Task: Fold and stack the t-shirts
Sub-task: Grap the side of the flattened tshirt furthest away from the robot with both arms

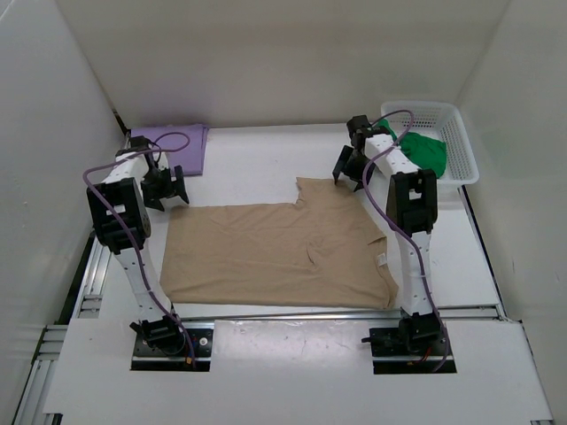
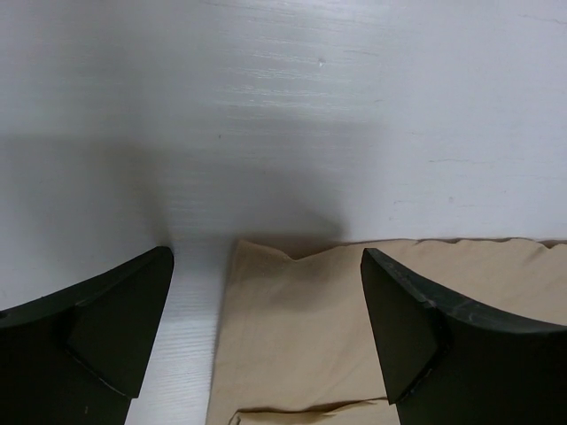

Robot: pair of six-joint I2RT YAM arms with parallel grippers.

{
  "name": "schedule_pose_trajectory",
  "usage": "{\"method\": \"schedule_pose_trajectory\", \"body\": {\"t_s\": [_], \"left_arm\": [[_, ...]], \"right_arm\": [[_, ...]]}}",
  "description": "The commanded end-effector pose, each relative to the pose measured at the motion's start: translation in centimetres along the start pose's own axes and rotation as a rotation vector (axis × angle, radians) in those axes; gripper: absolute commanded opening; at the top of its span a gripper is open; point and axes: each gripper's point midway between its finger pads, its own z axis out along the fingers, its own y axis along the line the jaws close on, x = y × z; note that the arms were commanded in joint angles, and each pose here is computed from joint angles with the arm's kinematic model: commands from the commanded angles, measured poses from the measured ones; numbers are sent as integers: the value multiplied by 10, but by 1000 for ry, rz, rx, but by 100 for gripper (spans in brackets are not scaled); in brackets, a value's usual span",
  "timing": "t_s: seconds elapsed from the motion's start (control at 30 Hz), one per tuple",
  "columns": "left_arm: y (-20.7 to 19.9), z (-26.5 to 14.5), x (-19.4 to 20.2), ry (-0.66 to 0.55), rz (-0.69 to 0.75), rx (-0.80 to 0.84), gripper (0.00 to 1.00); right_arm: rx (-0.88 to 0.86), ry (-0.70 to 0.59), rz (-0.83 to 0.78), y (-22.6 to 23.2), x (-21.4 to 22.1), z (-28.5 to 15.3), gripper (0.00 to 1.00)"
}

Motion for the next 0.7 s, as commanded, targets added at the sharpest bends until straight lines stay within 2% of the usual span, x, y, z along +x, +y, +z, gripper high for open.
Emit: {"method": "schedule_pose_trajectory", "body": {"t_s": [0.0,0.2,0.3,0.33,0.37,0.43,0.47,0.57,0.6,0.63,0.67], "left_arm": [[11,11,0,-2,-12,-22,98],[14,18,9,16,-16,-31,97],[7,19,12,25,-18,9,85],[8,21,16,35,-20,9,79],[5,23,20,46,-23,25,71],[3,22,20,46,-23,37,65],[2,27,29,77,-31,48,64],[-7,28,36,107,-41,100,48],[-9,28,36,107,-42,114,43],[-13,29,40,117,-46,137,33],[-15,28,42,125,-49,146,27]], "right_arm": [[-72,-5,14,13,-1,6,72],[-154,-17,9,30,-7,19,71],[-190,-18,6,38,-10,20,65],[-206,-18,5,41,-10,20,62],[-206,-18,5,41,-10,20,54],[-198,-7,6,38,-6,21,46],[-198,-7,6,38,-6,21,38],[-197,-7,-3,36,-3,16,24],[-204,-17,-4,37,-5,8,15],[-204,-18,-13,36,-4,6,13],[-199,-10,-13,33,0,6,11]]}}
